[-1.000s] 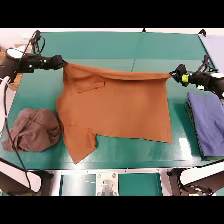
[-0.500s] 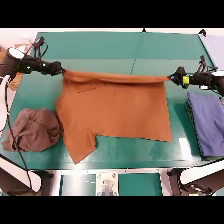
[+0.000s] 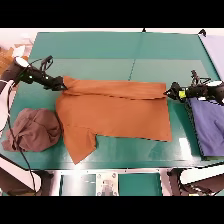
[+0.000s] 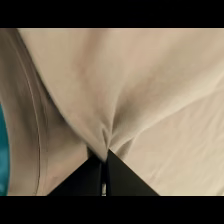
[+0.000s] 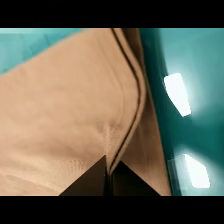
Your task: Fold the shirts.
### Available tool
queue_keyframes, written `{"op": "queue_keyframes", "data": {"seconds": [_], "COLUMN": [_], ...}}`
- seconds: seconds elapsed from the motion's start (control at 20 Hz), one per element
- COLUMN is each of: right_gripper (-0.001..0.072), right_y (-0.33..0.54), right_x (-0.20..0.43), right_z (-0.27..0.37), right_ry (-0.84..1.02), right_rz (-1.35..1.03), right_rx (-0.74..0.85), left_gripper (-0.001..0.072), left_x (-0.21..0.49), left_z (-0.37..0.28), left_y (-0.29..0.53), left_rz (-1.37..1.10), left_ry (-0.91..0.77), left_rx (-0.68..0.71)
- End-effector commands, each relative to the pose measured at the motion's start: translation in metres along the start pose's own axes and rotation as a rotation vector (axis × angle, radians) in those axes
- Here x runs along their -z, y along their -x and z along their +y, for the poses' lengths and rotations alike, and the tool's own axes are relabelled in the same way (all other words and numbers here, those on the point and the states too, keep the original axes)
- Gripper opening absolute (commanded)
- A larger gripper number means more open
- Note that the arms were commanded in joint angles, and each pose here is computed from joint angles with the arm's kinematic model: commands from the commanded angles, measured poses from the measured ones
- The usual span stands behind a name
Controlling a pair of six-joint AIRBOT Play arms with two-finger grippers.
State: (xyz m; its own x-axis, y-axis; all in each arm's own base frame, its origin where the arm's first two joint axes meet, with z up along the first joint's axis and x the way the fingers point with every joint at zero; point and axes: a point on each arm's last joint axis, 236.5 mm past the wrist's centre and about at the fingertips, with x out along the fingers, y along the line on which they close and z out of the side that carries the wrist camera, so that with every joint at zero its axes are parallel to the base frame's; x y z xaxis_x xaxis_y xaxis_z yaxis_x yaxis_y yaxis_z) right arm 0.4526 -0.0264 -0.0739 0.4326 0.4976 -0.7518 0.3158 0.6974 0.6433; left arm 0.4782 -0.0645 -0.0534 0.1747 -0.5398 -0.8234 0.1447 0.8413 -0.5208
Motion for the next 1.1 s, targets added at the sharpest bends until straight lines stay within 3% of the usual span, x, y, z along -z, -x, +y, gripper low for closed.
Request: {"op": "queue_keyframes", "data": {"seconds": [0.0, 0.15, 0.25, 0.3, 0.35, 0.4, 0.65, 1.05], "right_gripper": [0.0015, 0.0021, 0.0147, 0.0232, 0.0274, 0.0274, 0.0274, 0.0268], "right_y": [-0.001, -0.001, -0.001, 0.0, 0.003, 0.011, 0.071, 0.107], "right_x": [0.006, 0.007, 0.009, 0.011, 0.013, 0.015, 0.04, 0.205], "right_z": [-0.004, -0.004, -0.003, -0.001, 0.002, 0.005, 0.001, -0.048], "right_ry": [-0.007, -0.008, -0.008, -0.005, -0.003, -0.011, -0.054, -0.219], "right_rz": [0.015, 0.018, 0.026, 0.039, 0.056, 0.077, 0.079, 0.079], "right_rx": [0.01, 0.009, 0.005, 0.0, -0.012, -0.028, -0.02, 0.242], "left_gripper": [0.0022, 0.0022, 0.0023, 0.0069, 0.0411, 0.0572, 0.0566, 0.0567], "left_x": [0.021, 0.023, 0.024, 0.027, 0.027, 0.028, 0.065, 0.232], "left_z": [0.002, 0.002, 0.001, 0.0, -0.003, -0.004, -0.018, -0.037], "left_y": [-0.009, -0.009, -0.009, -0.008, -0.004, 0.004, 0.052, 0.061], "left_rz": [0.061, 0.07, 0.078, 0.089, 0.101, 0.116, 0.221, 0.169], "left_ry": [0.031, 0.052, 0.054, 0.068, 0.098, 0.142, 0.226, 0.339], "left_rx": [0.014, 0.013, 0.017, 0.022, 0.027, 0.029, 0.059, -0.106]}}
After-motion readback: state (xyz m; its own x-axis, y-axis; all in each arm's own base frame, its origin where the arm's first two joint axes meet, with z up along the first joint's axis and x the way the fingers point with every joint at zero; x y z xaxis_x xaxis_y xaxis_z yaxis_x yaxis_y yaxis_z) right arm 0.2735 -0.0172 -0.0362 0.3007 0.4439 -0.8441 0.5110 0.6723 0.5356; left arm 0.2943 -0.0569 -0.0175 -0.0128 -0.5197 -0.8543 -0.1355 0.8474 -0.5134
